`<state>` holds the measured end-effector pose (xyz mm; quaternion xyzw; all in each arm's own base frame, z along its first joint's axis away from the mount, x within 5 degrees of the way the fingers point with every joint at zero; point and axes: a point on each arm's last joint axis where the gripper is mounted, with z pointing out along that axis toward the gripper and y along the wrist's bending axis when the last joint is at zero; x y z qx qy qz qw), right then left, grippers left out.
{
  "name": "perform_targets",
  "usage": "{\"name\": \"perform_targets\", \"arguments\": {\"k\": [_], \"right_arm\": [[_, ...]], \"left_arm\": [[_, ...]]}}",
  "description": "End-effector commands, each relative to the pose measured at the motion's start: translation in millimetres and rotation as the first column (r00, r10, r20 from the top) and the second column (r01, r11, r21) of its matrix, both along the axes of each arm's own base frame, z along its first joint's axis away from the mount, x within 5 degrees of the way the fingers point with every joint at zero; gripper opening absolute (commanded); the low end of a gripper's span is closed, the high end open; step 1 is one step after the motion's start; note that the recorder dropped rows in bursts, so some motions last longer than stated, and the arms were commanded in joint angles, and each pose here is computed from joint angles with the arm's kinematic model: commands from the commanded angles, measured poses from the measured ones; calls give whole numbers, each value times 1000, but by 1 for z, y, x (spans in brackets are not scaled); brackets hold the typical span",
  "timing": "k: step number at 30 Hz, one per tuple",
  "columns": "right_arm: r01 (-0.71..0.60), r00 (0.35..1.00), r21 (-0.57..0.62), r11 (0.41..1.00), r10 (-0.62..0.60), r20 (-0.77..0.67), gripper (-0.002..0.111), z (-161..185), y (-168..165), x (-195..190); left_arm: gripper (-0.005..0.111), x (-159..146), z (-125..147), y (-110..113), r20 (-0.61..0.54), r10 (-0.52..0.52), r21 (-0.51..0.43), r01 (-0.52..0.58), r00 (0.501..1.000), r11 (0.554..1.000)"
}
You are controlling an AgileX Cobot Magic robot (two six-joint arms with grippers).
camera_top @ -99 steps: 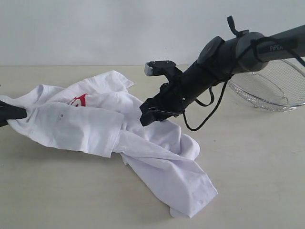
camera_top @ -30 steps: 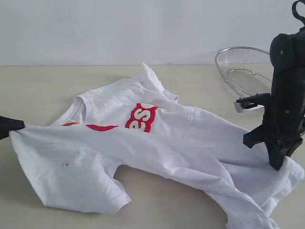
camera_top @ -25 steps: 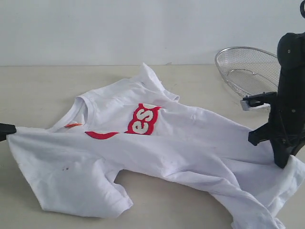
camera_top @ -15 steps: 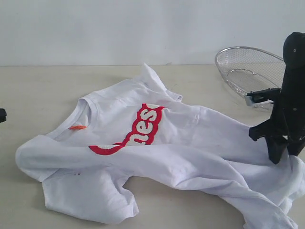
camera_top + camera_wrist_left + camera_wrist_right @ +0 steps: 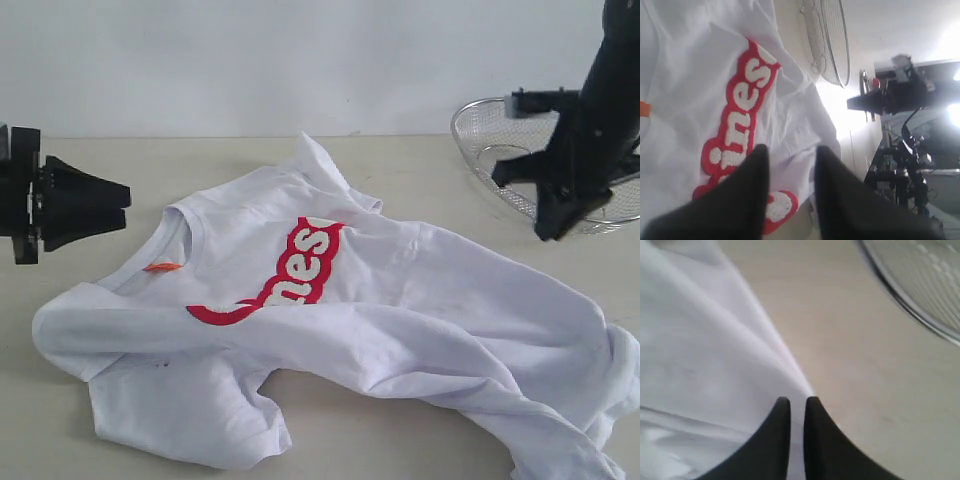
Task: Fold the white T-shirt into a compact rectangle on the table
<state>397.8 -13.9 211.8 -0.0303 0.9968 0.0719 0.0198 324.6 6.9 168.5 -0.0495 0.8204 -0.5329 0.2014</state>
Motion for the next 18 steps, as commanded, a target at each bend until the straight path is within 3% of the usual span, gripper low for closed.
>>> {"name": "perform_targets", "arguments": {"k": [1, 5, 12, 18], "right_arm": [[-170, 972, 224, 960, 127, 196, 0, 33, 23, 14], [-281, 900, 203, 938, 184, 395, 0, 51, 47, 36], [-425, 817, 139, 894, 313, 485, 0, 45, 99, 74], [-489, 783, 125, 863, 370, 500, 0, 15, 129, 107]], "left_arm": [[5, -2, 2, -23, 70, -136, 51, 133, 988, 990], [5, -8, 6, -53, 69, -222, 49, 219, 973, 975], [5, -31, -2, -102, -4, -362, 20, 362, 932, 932], [5, -24, -14, -102, -80, -244, 124, 252, 967, 960]]}}
